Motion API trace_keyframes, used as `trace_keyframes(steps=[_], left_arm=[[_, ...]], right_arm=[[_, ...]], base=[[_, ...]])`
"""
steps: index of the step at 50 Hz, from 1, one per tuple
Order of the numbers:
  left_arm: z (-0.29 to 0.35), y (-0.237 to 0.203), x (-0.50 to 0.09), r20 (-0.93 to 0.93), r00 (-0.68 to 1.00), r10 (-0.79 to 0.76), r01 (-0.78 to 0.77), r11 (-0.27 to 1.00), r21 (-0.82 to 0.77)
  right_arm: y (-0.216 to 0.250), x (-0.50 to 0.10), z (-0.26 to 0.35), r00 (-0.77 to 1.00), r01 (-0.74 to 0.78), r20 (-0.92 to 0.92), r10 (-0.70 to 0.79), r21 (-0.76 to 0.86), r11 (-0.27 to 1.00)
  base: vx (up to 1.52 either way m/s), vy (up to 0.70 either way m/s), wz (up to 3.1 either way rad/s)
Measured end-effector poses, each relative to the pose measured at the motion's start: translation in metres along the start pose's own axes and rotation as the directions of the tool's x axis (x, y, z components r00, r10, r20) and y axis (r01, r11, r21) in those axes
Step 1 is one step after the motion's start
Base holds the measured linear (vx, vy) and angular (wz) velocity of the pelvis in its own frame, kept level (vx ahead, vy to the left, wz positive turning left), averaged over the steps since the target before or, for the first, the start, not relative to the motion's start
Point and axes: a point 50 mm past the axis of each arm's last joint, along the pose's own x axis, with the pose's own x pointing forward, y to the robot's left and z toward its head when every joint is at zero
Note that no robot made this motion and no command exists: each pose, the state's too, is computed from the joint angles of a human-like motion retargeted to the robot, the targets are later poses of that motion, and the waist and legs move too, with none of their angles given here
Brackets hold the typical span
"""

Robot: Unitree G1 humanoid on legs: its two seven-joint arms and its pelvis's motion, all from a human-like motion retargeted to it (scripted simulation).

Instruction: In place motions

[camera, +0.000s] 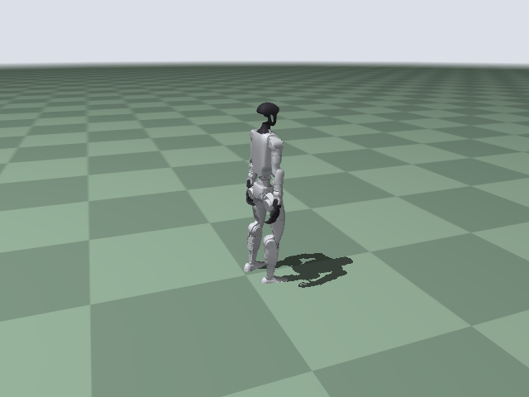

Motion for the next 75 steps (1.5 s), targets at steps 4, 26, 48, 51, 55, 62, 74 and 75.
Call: trace_keyframes(steps=[4, 26, 48, 51, 55, 62, 74, 75], left_arm=[[0.006, -0.006, 0.001, 0.012, 1.0, -0.011, 0.01, 0.999, 0.041], [-0.002, -0.002, 0.002, -0.022, 0.998, -0.052, 0.055, 0.991, 0.12], [-0.007, -0.008, 0.005, -0.008, 1.0, -0.014, 0.015, 0.991, 0.132], [-0.027, -0.005, 0.005, -0.07, 0.997, -0.015, 0.016, 1.0, 0.004], [-0.031, -0.005, 0.005, -0.074, 0.997, -0.009, 0.003, 0.996, -0.092], [-0.024, -0.005, 0.003, -0.103, 0.994, -0.032, 0.031, 0.999, -0.01], [-0.003, -0.008, 0.002, -0.046, 0.998, -0.047, 0.05, 0.997, 0.063], [-0.002, -0.008, 0.002, -0.045, 0.998, -0.047, 0.05, 0.997, 0.065]], right_arm=[[-0.002, 0.0, -0.007, 1.0, 0.004, -0.02, -0.003, 0.011, 1.0], [0.008, 0.002, -0.02, 0.995, 0.005, -0.102, -0.006, -0.013, 1.0], [0.015, 0.003, -0.048, 0.983, -0.014, -0.183, 0.032, 0.101, 0.995], [0.015, 0.004, -0.047, 0.986, -0.021, -0.165, 0.037, 0.101, 0.995], [0.012, 0.004, -0.034, 0.994, -0.014, -0.104, 0.027, 0.132, 0.991], [0.002, 0.002, -0.023, 0.997, 0.014, -0.08, -0.01, 0.042, 0.999], [0.009, 0.003, -0.009, 0.999, 0.006, -0.046, -0.009, -0.078, 0.997], [0.01, 0.003, -0.009, 0.999, 0.004, -0.047, -0.008, -0.085, 0.996]], base=[[-0.06, -0.01, 0.98], [0.01, 0.04, 0.07], [-0.09, 0.16, 1.6], [0.16, 0.28, 1.22], [0.01, 0.32, 1.07], [0.09, 0.29, 1.17], [0.07, 0.0, 1.54], [0.08, -0.06, 0.7]])
